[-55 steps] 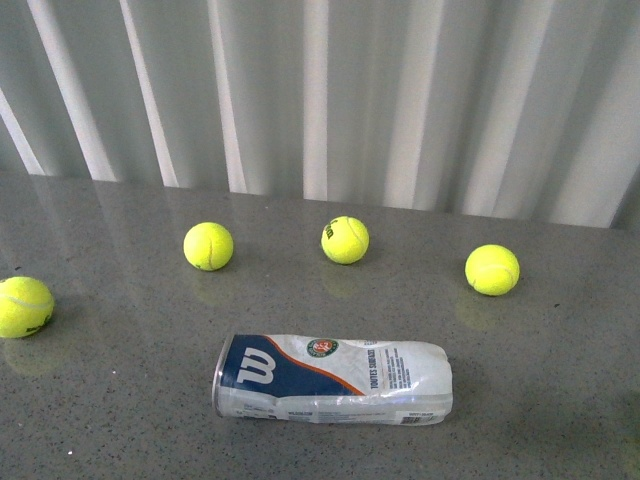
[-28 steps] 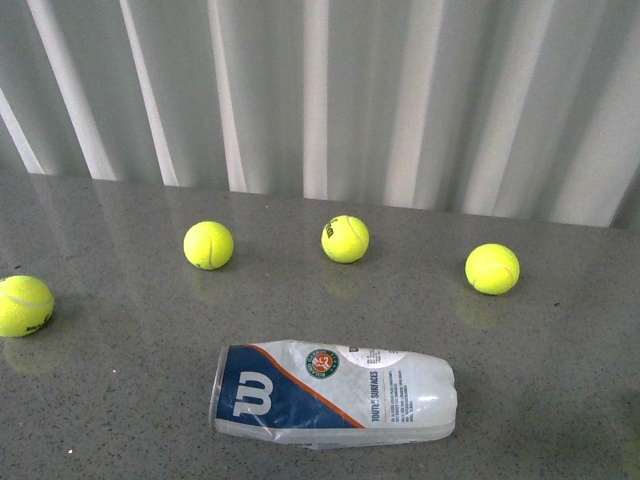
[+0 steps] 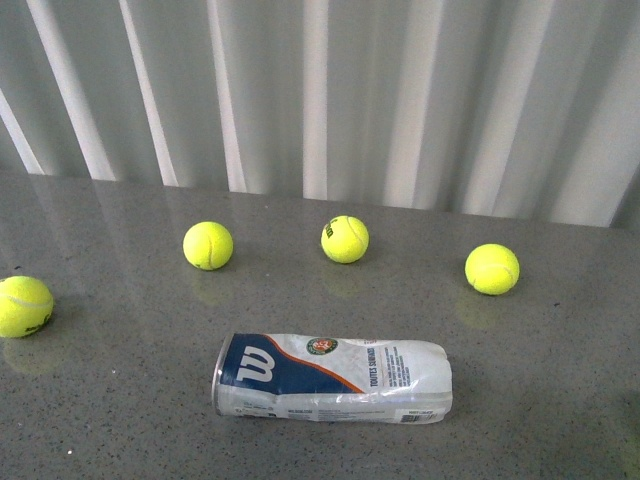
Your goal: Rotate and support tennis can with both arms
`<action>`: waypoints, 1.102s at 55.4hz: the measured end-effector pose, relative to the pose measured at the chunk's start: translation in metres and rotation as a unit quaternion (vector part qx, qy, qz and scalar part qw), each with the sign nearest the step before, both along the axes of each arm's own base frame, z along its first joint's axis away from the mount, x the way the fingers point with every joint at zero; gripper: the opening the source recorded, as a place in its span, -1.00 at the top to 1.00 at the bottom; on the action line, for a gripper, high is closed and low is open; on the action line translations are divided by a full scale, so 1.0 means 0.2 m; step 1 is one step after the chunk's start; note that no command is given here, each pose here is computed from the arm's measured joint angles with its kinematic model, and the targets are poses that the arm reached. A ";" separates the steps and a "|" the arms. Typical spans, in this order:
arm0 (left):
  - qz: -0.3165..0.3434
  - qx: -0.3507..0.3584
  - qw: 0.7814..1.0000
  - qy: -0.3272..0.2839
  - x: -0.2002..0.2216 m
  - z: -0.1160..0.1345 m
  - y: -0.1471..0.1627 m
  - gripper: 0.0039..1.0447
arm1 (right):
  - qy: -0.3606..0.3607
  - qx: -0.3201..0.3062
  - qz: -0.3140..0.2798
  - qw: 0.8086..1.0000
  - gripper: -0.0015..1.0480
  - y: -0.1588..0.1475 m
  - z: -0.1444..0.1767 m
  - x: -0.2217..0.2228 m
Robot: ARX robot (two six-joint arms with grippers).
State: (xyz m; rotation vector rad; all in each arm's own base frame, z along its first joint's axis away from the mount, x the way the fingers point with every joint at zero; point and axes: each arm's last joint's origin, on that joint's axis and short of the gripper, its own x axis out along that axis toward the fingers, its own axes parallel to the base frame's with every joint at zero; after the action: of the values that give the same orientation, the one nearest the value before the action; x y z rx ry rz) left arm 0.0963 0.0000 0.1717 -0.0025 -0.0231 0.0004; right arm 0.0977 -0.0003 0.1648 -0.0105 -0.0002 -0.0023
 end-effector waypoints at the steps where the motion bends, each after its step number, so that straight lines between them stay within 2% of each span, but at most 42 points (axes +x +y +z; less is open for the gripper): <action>1: 0.000 0.000 1.000 0.000 0.00 0.00 0.00 -0.87 | 0.000 0.000 0.000 1.000 0.57 0.00 0.00 0.00; 18: -0.008 0.001 1.000 0.006 0.00 0.00 0.00 -0.87 | 0.000 0.000 0.000 1.000 -0.41 0.00 0.00 0.00; 19: -0.019 0.008 0.999 0.037 0.01 -0.01 0.00 -0.87 | 0.000 0.000 0.000 1.000 -0.48 0.00 0.00 0.00; 20: -0.064 0.011 0.995 0.081 0.00 -0.01 0.00 -0.87 | 0.000 0.000 0.000 1.000 -0.51 0.00 0.00 0.00; 21: -0.067 0.012 0.992 0.107 0.01 -0.01 0.01 -0.87 | 0.000 0.000 -0.001 1.000 -0.58 0.00 0.00 0.00; 22: -0.112 0.007 0.982 0.153 0.01 0.00 0.01 -0.87 | 0.000 0.000 0.000 1.000 -0.65 0.00 0.00 0.00; 24: -0.161 -0.018 0.959 0.234 0.01 0.02 0.01 -0.87 | 0.000 0.000 0.002 1.000 -0.75 0.00 0.00 0.00; 27: -0.214 -0.056 0.933 0.285 0.02 0.06 0.00 -0.87 | -0.001 0.001 0.003 1.000 -0.90 0.00 0.00 0.00; 30: -0.233 -0.058 0.930 0.278 0.05 0.14 0.00 -0.87 | 0.000 0.001 0.001 1.000 -0.86 0.00 0.00 0.00; 35: -0.231 -0.006 0.948 0.218 0.17 0.31 -0.02 -0.87 | 0.000 0.001 0.001 1.000 -0.86 0.00 0.00 0.00; 39: -0.230 0.018 0.954 0.193 0.31 0.38 -0.03 -0.87 | -0.001 0.001 0.001 1.000 -0.86 0.00 0.00 0.00; 42: -0.230 0.021 0.953 0.198 0.43 0.37 -0.04 -0.87 | -0.001 0.001 0.001 1.000 -0.86 0.00 0.00 0.00; 47: -0.222 0.027 0.946 0.234 0.64 0.29 -0.06 -0.87 | -0.001 0.001 0.001 1.000 -0.86 0.00 0.00 0.00; 54: -0.233 0.017 0.918 0.320 0.86 0.03 -0.12 -0.87 | 0.000 0.001 0.001 1.000 -0.86 0.00 0.00 0.00; 61: -0.240 -0.011 0.895 0.377 0.95 -0.20 -0.16 -0.87 | 0.000 0.001 0.001 1.000 -0.86 0.00 0.00 0.00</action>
State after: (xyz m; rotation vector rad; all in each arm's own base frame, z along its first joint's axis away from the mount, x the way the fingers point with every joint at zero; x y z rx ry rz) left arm 0.2861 -0.0317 0.1312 -0.0312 0.7594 -0.4953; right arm 0.0977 -0.0001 0.1647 -0.0093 -0.0010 0.0000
